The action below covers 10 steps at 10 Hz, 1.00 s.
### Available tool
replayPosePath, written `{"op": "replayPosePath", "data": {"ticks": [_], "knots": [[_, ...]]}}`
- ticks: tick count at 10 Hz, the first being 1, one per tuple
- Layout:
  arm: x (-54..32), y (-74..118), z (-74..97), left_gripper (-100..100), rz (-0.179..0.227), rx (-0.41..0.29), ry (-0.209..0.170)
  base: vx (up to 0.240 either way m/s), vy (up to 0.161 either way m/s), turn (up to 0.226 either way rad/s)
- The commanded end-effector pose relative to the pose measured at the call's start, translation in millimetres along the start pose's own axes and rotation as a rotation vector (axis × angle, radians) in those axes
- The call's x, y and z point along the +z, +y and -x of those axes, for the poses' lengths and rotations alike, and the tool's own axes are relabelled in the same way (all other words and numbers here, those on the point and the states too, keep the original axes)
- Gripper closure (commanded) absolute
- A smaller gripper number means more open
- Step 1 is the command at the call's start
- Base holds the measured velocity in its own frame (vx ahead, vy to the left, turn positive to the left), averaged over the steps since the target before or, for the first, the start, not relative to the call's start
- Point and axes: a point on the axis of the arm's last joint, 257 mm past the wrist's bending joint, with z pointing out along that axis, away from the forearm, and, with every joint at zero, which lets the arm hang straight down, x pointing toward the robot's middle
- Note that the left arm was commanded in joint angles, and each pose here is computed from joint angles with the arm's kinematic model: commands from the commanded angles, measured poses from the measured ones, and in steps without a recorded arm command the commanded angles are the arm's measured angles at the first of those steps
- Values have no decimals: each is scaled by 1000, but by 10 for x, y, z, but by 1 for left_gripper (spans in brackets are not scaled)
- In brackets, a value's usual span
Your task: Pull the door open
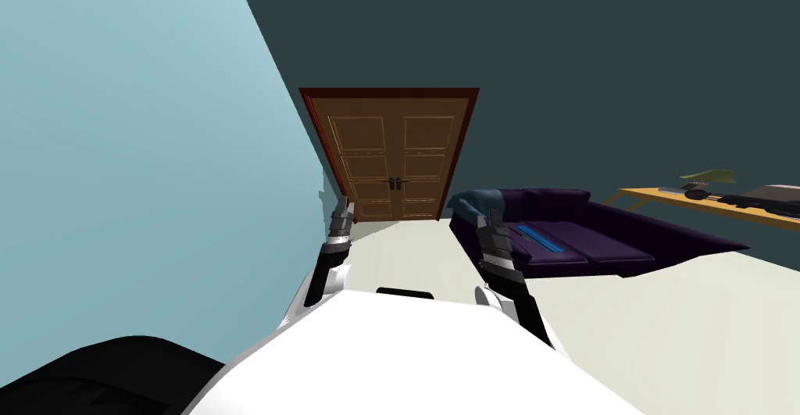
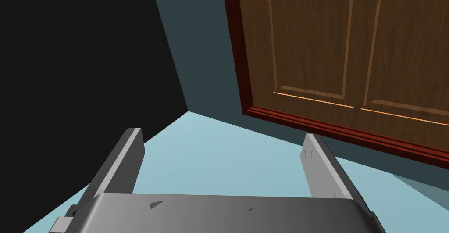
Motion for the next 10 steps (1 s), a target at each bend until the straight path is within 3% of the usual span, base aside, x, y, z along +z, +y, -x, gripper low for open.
{"op": "replayPosePath", "data": {"ticks": [1, 10], "knots": [[-11, 122, -6, -100, 21, -5, 9, 120, -23, -52], [-115, 890, 32, -100, 162, -38, 38, 171, -14, -42]]}}
